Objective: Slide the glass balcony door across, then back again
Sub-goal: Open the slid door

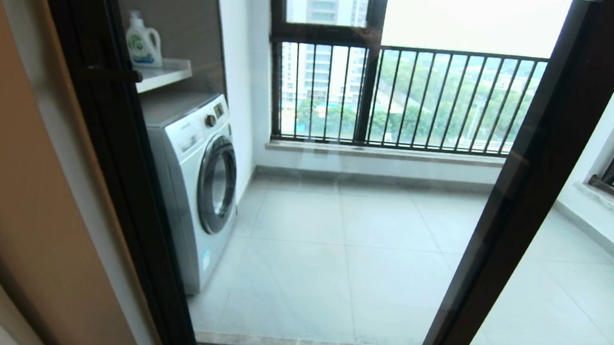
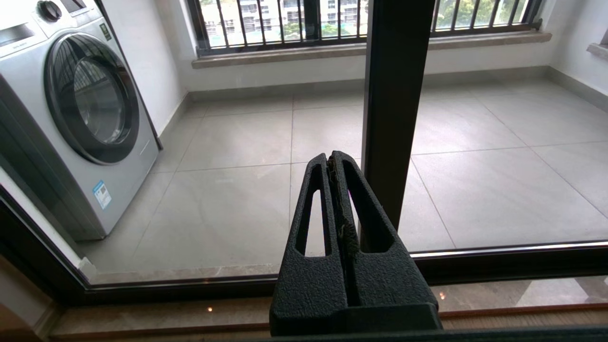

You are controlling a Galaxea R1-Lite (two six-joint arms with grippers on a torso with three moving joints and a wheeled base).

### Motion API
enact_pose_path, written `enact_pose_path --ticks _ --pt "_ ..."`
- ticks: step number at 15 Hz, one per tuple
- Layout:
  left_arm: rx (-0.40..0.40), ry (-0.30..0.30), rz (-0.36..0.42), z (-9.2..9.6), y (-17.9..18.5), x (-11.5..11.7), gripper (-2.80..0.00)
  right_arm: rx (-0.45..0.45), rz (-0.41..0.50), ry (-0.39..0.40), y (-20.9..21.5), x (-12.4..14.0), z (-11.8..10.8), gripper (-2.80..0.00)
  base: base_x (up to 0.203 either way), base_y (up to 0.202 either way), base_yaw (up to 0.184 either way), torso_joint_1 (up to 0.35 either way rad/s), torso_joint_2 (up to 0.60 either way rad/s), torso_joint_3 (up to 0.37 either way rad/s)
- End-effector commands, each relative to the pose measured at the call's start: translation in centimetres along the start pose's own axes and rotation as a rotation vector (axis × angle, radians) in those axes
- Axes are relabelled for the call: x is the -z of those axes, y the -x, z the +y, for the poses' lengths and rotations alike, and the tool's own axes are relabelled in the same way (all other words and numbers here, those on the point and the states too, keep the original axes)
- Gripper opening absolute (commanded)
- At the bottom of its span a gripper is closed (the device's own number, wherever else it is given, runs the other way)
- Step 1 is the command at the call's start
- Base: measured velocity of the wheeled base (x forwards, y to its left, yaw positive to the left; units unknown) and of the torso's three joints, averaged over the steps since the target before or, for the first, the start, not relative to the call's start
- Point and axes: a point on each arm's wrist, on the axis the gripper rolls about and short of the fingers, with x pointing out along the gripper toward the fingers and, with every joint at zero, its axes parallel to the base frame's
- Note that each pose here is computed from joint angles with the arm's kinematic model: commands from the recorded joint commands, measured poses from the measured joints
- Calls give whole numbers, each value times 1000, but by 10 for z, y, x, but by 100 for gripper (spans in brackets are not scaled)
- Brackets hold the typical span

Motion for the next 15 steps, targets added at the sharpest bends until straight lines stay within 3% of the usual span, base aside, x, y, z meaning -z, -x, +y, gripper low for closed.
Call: enact_pose_path --ticks 1,15 --pt "1 1 1 0 0 0 -280 0 13 0 -1 3 0 -280 0 0 0 0 0 0" --pt "-1 1 1 0 0 0 -280 0 12 0 -1 3 0 -280 0 0 0 0 0 0"
